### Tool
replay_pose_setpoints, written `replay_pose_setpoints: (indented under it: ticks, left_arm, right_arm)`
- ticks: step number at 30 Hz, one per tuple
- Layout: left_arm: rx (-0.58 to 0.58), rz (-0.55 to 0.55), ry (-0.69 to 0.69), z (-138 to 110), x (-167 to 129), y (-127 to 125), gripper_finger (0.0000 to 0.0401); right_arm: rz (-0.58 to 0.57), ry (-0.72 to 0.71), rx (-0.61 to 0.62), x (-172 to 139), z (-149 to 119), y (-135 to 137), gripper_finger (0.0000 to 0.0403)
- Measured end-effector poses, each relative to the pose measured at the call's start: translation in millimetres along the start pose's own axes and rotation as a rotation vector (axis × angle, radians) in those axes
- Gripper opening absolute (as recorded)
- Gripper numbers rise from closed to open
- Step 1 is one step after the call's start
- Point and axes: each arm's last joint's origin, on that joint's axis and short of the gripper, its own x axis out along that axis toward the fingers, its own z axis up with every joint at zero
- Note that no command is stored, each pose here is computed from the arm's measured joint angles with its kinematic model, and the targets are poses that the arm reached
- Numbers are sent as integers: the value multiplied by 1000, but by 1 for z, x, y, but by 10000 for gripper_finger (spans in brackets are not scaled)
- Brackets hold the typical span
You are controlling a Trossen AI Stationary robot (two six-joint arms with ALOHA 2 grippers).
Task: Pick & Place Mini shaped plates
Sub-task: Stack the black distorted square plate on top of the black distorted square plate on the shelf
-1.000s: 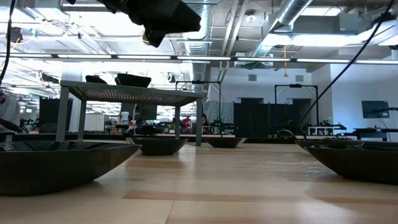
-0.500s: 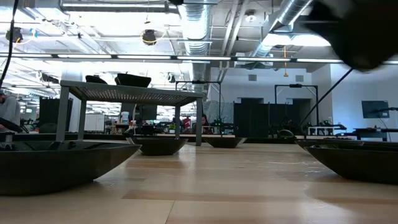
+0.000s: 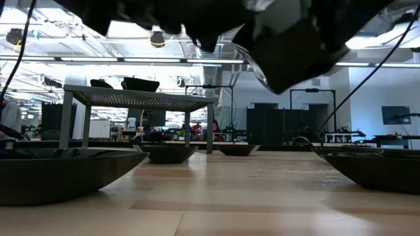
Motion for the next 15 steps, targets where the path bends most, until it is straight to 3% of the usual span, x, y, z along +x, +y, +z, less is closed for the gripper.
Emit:
replay_pose_setpoints:
  ticks: [6, 15]
  left_arm:
    - [-83, 48, 14, -6, 0, 19, 139]
    - [-90, -12, 28, -8, 0, 19, 81]
  right_arm:
    - [-7, 0, -39, -3, -3, -20, 1]
    - [-35, 3, -27, -5, -7, -39, 6]
